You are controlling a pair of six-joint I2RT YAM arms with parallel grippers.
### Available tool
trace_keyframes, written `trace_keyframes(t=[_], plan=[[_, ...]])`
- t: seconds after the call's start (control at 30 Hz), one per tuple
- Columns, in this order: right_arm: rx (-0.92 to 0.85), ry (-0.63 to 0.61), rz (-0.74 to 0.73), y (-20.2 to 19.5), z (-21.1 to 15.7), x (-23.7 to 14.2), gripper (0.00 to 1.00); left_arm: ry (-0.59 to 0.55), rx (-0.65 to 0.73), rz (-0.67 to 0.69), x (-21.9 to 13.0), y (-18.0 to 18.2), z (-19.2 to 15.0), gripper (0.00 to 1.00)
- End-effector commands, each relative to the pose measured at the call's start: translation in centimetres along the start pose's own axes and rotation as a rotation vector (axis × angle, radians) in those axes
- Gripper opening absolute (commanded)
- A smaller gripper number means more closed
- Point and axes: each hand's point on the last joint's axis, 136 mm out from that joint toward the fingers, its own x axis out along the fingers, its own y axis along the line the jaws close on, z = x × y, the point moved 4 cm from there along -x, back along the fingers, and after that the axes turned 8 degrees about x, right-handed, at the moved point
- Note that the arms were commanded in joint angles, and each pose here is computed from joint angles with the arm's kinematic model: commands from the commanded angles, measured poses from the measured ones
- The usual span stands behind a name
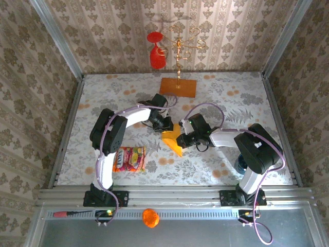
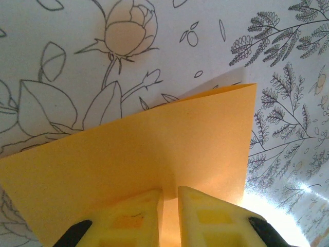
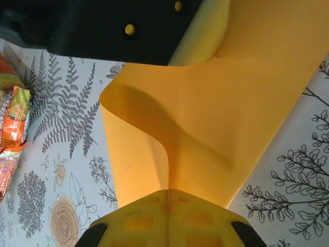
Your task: Fold a paper plane with a square sheet of paper (pick it up from the middle)
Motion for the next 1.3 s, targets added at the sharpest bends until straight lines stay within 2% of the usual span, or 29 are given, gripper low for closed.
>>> trace_keyframes(t=[0.0,1.27], plan=[[0.002,0.019,-0.023,-0.34,0.02,0.2,0.0,0.069,-0.008,0.019,1.67,1.01,-1.57,0.17],[0.019,0.06,-0.054,-1.25,-0.44,1.17,0.01,0.065,-0.007,0.011,1.61,0.85,-1.68,0.16]])
